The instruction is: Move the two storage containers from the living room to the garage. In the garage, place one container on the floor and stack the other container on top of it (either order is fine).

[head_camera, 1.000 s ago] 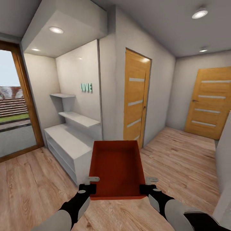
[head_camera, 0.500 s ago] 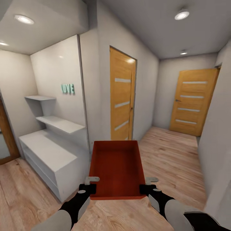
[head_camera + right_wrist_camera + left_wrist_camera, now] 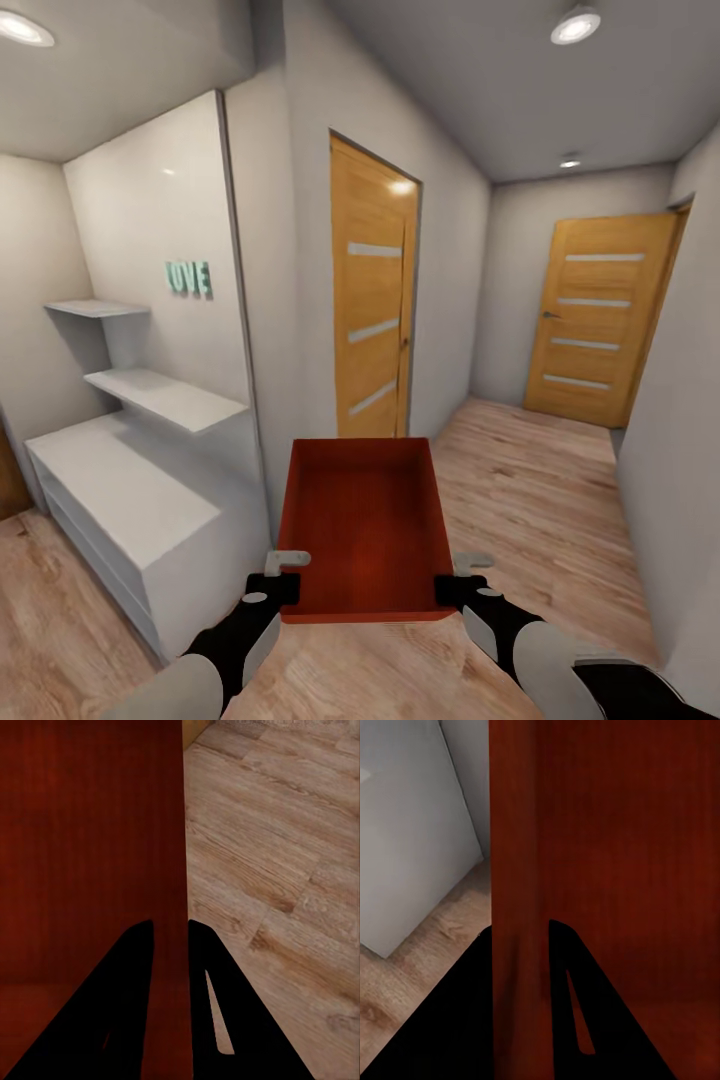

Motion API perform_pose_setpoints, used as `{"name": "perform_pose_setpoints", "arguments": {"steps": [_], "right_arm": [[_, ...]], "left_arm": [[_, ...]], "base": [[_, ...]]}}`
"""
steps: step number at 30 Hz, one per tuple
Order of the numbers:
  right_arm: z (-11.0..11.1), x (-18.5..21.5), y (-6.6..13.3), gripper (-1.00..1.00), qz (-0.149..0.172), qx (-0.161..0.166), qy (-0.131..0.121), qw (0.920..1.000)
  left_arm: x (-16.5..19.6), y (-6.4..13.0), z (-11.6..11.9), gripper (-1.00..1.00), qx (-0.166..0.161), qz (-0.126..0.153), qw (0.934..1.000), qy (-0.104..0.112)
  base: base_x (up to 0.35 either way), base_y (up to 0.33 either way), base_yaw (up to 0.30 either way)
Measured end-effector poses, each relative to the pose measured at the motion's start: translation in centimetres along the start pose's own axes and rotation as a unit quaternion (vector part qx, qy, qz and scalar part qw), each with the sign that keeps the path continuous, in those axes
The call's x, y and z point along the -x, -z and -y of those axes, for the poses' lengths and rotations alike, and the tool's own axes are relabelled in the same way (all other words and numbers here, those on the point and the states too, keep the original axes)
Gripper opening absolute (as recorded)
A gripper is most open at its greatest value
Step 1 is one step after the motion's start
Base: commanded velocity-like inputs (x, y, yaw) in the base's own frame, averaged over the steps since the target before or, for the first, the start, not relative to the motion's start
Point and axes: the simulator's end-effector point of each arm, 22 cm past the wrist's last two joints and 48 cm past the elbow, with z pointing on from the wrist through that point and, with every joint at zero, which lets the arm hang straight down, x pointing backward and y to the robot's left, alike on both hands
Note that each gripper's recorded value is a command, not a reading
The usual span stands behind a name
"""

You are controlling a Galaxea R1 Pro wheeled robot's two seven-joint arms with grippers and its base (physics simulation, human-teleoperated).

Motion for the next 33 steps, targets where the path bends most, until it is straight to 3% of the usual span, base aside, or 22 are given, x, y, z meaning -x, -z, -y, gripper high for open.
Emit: {"name": "perform_pose_setpoints", "arguments": {"steps": [15,33], "right_arm": [[0.07,0.0,0.0,-1.0,0.0,0.0,0.0,1.0],[0.0,-0.01,0.0,-1.0,0.0,0.0,0.0,1.0]], "left_arm": [[0.0,0.01,0.06,-1.0,0.0,0.0,1.0,0.0],[-0.03,0.0,-0.01,-1.0,0.0,0.0,1.0,0.0]], "base": [[0.322,0.0,-0.008],[0.322,0.0,-0.263]]}}
